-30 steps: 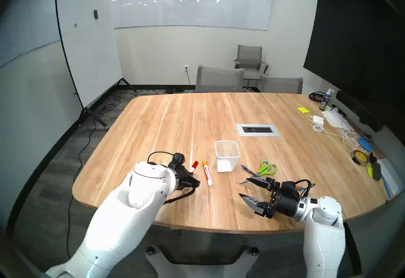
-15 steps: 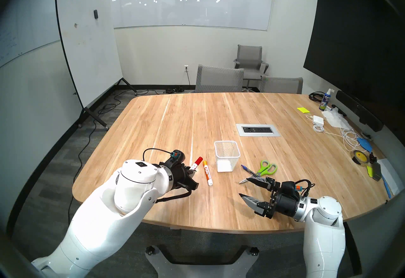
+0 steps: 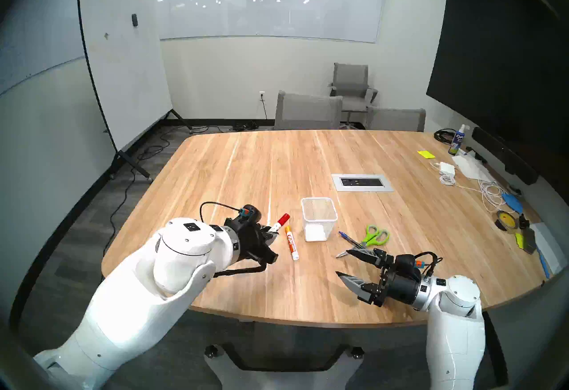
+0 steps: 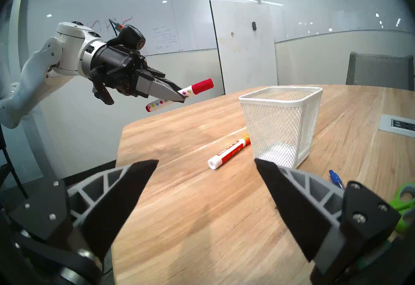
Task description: Place the pen, the marker, and the scissors into the pen holder
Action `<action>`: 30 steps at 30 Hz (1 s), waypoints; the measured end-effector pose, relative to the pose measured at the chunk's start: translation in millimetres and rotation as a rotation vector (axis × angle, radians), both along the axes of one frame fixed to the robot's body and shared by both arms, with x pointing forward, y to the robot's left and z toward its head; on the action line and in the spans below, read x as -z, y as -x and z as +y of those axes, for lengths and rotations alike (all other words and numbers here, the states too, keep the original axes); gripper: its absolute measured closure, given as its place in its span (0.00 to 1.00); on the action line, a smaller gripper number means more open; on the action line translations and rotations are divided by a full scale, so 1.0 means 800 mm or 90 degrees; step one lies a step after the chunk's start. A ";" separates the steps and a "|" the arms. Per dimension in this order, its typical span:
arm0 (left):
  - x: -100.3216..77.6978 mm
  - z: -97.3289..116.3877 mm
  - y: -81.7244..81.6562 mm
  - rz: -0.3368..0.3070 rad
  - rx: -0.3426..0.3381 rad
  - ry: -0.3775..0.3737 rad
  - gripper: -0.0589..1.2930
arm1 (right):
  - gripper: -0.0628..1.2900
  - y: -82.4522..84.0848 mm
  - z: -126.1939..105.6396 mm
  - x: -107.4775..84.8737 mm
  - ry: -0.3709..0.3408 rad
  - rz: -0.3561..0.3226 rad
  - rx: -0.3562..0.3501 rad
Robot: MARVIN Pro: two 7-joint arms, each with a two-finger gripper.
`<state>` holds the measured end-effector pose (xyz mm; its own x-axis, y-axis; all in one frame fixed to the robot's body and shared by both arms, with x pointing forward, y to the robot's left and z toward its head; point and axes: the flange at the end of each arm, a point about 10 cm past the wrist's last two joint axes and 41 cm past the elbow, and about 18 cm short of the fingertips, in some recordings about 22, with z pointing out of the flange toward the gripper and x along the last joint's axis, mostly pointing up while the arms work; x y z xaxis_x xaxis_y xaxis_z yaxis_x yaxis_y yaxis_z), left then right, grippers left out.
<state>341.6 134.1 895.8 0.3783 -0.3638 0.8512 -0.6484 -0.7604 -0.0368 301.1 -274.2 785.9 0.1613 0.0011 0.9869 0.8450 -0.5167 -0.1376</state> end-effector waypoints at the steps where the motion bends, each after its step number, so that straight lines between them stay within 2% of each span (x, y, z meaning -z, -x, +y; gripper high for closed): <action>1: -0.004 -0.001 -0.001 -0.003 0.009 0.006 0.81 | 0.04 0.000 0.000 0.000 0.000 0.000 0.000; 8: -0.016 -0.013 -0.009 -0.009 0.047 0.035 0.81 | 0.04 0.000 0.000 0.000 0.000 0.000 0.000; 21: -0.018 -0.037 -0.033 0.010 0.091 0.067 0.81 | 0.04 0.000 0.000 0.000 0.000 0.000 0.000; 30: -0.036 -0.065 -0.041 0.022 0.136 0.081 0.81 | 0.04 0.000 0.000 0.000 0.000 0.000 0.000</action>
